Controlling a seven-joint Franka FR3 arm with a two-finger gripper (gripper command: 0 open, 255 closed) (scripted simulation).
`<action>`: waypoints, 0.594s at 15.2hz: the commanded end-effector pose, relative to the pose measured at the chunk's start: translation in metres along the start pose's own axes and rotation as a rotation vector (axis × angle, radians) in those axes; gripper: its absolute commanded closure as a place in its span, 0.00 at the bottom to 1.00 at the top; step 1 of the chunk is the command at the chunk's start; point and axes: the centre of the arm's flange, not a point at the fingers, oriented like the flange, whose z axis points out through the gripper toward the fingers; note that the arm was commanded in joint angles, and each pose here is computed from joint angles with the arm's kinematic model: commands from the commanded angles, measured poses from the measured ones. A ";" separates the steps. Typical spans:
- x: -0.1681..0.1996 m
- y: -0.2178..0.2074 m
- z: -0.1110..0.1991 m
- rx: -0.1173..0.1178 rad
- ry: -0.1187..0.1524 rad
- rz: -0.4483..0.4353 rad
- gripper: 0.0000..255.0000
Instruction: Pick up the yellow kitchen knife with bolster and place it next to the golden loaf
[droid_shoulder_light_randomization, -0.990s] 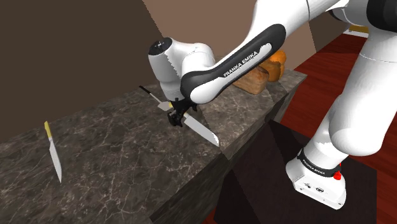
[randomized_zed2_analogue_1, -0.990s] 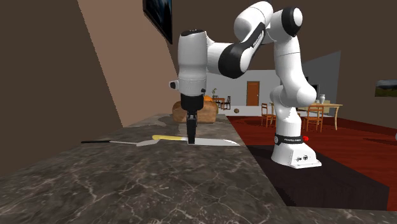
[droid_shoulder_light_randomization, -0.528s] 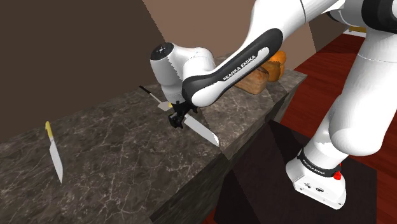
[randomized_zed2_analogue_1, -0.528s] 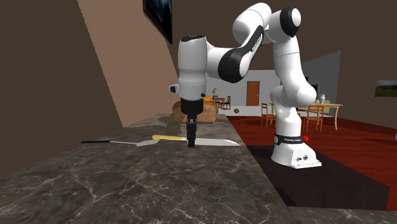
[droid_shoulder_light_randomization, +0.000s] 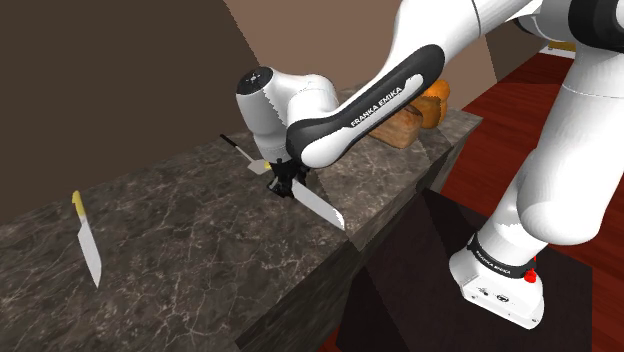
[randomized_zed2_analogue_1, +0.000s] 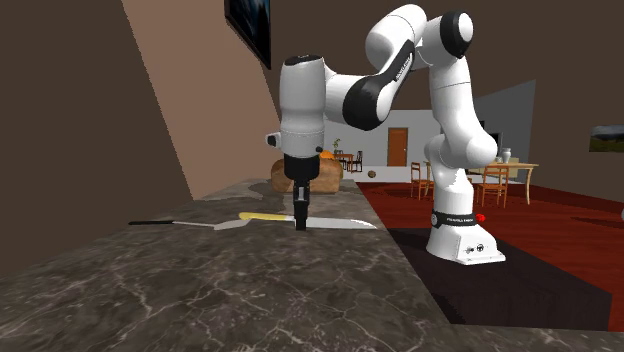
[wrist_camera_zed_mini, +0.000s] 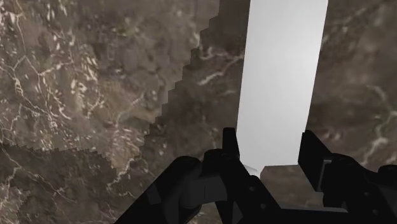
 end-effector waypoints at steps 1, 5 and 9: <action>0.000 0.000 0.000 0.000 0.000 0.000 1.00; 0.000 0.002 -0.005 0.000 0.000 0.000 1.00; 0.001 0.008 -0.025 0.000 0.000 0.000 1.00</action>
